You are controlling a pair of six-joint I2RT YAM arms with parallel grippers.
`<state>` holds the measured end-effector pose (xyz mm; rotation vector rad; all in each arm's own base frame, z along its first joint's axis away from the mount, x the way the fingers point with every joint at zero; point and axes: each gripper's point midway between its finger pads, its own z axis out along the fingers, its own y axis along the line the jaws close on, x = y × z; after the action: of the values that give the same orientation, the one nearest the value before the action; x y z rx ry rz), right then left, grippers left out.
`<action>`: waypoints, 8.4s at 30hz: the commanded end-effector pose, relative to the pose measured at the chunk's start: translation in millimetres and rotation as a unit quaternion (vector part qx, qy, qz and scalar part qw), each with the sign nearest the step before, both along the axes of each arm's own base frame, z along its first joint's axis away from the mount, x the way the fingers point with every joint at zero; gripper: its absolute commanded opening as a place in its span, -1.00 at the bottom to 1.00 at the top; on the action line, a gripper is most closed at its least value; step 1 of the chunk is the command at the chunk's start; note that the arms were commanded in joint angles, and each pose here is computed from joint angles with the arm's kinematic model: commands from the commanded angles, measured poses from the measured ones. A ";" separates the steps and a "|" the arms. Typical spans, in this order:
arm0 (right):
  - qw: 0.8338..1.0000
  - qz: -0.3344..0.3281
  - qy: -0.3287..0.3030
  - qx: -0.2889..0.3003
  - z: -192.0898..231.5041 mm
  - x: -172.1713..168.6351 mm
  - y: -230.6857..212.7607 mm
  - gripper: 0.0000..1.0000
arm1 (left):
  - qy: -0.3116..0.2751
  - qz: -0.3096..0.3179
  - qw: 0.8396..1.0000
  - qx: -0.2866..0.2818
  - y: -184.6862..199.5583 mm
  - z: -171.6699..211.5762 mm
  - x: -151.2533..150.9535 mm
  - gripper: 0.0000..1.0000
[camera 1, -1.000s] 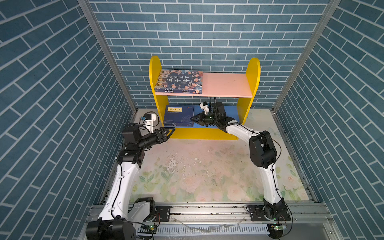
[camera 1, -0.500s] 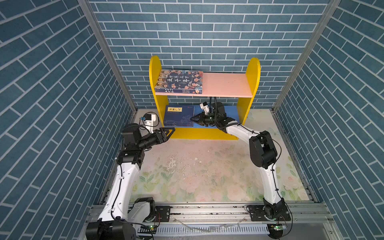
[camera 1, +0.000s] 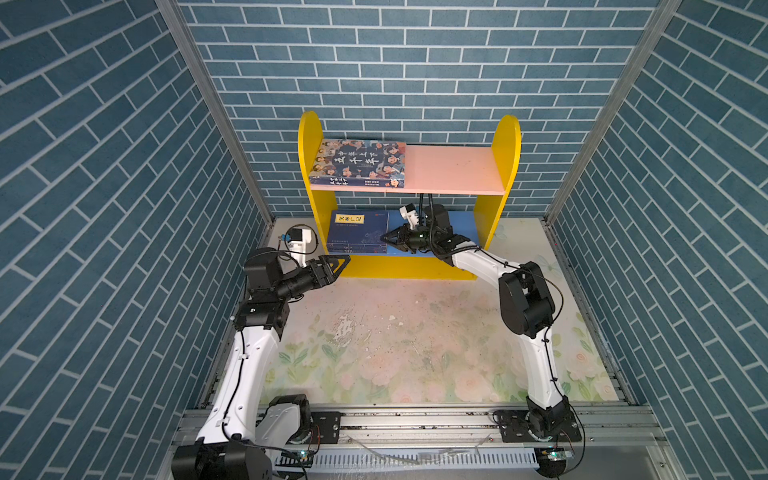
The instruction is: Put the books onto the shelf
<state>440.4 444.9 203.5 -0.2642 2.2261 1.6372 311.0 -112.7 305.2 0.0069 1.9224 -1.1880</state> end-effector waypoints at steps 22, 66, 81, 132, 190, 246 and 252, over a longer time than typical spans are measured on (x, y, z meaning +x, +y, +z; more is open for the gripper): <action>0.994 -0.036 -0.038 -0.094 5.5 -2.6 -16.4 -0.32 | -0.015 -0.003 1.000 -0.002 0.3 6.0 -2.5 0.39; 0.993 -0.052 -0.078 -0.079 39.3 -22.8 -37.3 -0.69 | -0.073 0.113 0.965 0.226 64.7 -82.8 48.2 0.21; 0.998 0.031 -0.056 -0.008 43.1 -72.3 -30.2 -0.80 | -0.098 0.152 0.944 0.275 104.5 -115.7 108.5 0.09; 0.995 0.084 -0.004 -0.054 2.9 -75.8 13.9 -0.82 | -0.115 0.129 0.962 0.212 94.4 -115.0 138.1 0.02; 0.988 0.055 -0.020 -0.140 -22.0 -45.4 14.8 -0.82 | -0.121 0.136 0.961 0.209 96.4 -110.6 143.3 0.02; 0.871 -0.192 -0.294 -0.344 -22.0 -143.1 -230.1 0.97 | -0.020 0.121 0.952 0.280 86.6 -161.8 2.8 0.99; 0.797 -0.381 -0.314 -0.348 6.8 -123.6 -324.7 0.98 | -0.043 0.087 0.952 0.291 79.5 -187.7 7.7 0.99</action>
<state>292.4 173.8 178.4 -0.2522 2.0386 0.3987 307.7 -35.8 112.2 0.1311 2.1609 -0.5166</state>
